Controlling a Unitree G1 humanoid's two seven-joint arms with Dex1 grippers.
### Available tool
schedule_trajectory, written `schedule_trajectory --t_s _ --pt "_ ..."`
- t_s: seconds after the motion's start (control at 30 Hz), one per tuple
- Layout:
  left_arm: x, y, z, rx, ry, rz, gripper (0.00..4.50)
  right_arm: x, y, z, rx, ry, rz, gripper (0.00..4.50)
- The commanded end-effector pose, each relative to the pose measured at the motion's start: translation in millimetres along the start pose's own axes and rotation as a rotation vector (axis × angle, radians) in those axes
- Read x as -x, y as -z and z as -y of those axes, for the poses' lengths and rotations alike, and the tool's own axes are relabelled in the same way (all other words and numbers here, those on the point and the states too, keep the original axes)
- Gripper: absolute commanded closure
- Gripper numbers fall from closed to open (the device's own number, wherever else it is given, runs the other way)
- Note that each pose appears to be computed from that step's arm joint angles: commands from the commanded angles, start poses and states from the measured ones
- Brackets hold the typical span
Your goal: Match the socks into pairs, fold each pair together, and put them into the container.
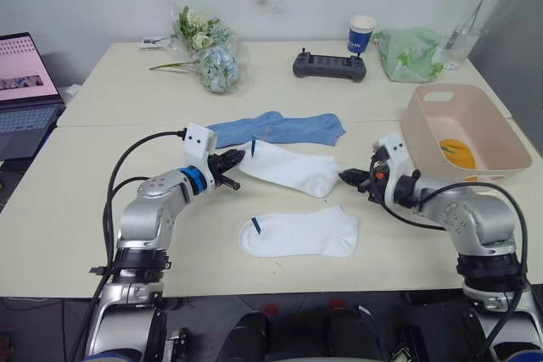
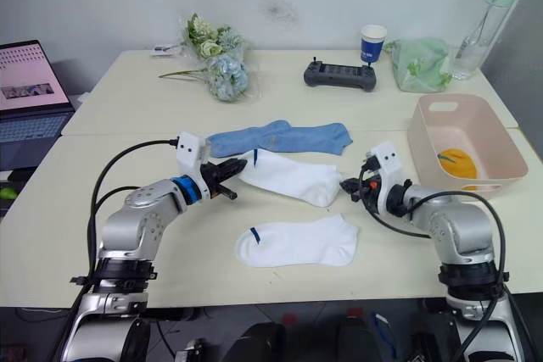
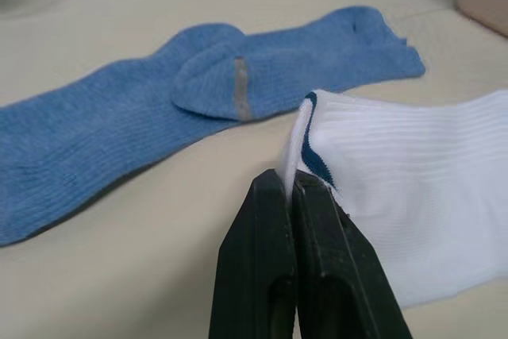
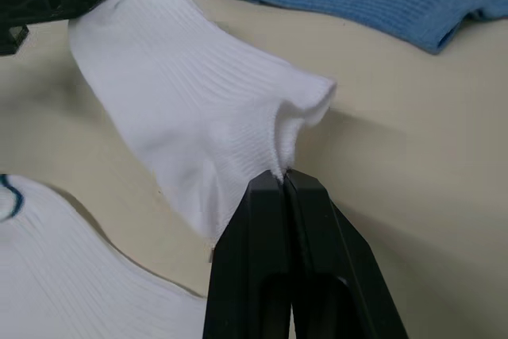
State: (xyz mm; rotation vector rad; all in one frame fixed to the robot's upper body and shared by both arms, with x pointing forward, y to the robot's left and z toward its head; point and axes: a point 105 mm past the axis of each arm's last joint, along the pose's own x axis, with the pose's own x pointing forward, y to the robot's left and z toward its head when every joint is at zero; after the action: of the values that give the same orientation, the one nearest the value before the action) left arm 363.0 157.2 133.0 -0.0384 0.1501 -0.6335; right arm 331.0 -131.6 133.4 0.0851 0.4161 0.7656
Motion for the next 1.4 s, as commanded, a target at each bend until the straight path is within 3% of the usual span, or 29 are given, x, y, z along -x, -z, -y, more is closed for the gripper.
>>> schedule_trajectory --t_s 0.03,0.23,0.47,0.7,1.4 --pt "20.1 -24.4 29.7 0.037 0.093 0.079 4.45 23.5 -29.4 -10.6 0.004 -0.101 0.059 4.50" --pt "49.3 -9.3 75.3 0.144 0.138 0.080 4.45 60.5 -18.8 -39.9 -0.043 -0.344 -0.061 4.50" --pt "77.3 19.4 102.0 0.236 0.117 0.028 4.45 67.9 7.5 -40.3 -0.038 -0.355 -0.150 4.50" --pt "83.5 43.8 110.0 0.269 0.091 -0.019 4.45 62.9 22.1 -33.7 -0.021 -0.329 -0.187 4.50" --pt "94.8 54.0 106.3 0.288 0.035 0.009 4.45 52.5 32.4 -18.2 0.059 -0.276 -0.209 4.50"
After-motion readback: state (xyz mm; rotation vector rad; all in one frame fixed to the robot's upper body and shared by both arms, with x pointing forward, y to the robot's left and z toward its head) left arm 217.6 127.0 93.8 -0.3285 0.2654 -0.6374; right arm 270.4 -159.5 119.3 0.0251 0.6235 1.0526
